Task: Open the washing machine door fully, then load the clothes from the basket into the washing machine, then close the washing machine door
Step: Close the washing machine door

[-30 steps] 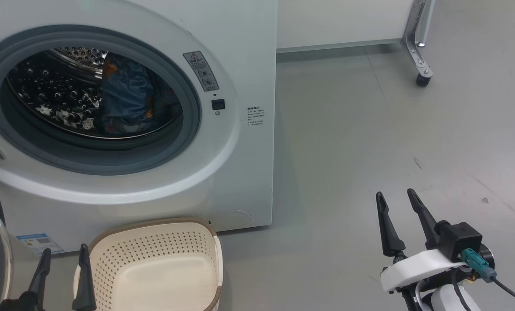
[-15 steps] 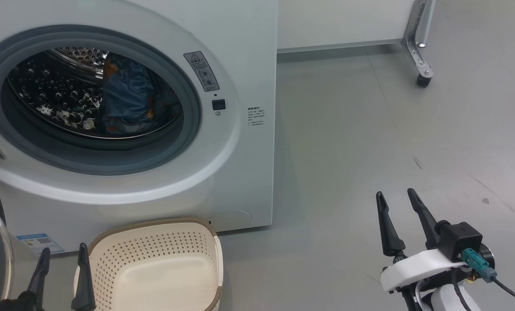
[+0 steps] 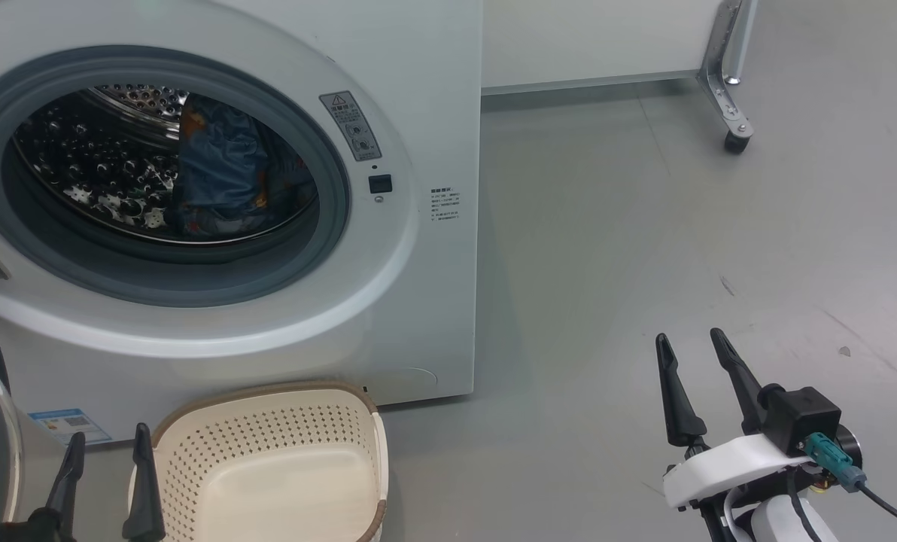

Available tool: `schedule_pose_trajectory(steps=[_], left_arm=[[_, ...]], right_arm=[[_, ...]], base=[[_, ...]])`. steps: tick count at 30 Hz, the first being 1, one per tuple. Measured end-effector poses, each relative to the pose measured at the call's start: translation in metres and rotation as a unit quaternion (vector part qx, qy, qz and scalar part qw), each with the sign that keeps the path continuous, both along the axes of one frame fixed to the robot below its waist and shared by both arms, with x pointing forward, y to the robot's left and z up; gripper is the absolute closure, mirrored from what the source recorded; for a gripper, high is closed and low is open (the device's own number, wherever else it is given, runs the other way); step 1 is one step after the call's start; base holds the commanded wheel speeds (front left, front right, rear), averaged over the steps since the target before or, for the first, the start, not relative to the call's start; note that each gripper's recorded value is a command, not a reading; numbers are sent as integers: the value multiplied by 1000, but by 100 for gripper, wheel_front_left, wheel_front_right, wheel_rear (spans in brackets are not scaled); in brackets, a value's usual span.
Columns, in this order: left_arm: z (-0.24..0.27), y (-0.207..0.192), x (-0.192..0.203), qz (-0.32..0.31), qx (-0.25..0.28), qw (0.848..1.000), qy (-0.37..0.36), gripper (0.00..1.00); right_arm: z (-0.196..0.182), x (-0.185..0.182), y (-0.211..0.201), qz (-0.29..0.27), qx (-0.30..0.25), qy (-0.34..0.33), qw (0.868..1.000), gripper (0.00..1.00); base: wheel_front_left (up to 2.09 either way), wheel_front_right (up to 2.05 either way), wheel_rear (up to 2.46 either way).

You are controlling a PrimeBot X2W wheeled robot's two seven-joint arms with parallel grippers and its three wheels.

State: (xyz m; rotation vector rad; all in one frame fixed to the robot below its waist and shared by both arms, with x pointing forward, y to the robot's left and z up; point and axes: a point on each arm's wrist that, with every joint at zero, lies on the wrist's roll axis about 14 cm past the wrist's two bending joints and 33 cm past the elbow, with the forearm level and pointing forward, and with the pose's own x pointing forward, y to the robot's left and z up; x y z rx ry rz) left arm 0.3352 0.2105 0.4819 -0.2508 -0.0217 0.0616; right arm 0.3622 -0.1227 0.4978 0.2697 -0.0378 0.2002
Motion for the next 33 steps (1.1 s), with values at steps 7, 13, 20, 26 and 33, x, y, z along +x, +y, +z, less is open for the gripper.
schedule_pose_trajectory(steps=[7,13,20,26,33], left_arm=[[0,-1,0,-1,1,1000,0,0],[0,0,1,-1,2,1000,0,0],[0,0,0,0,2,1000,1,0],[0,2,-1,3,2,1000,0,0],[3,5,-3,9,-2,1000,-4,0]], right_arm=[[0,0,0,0,0,0,1000,0],[0,1,-1,-1,1,0,1000,0],[0,1,0,0,1,1,1000,0],[0,2,1,2,1,0,1000,0],[1,2,3,4,1,-2,1000,0]], base=[[-27,27,0],[-53,53,0],[-80,80,0],[-107,107,0],[-114,114,0]])
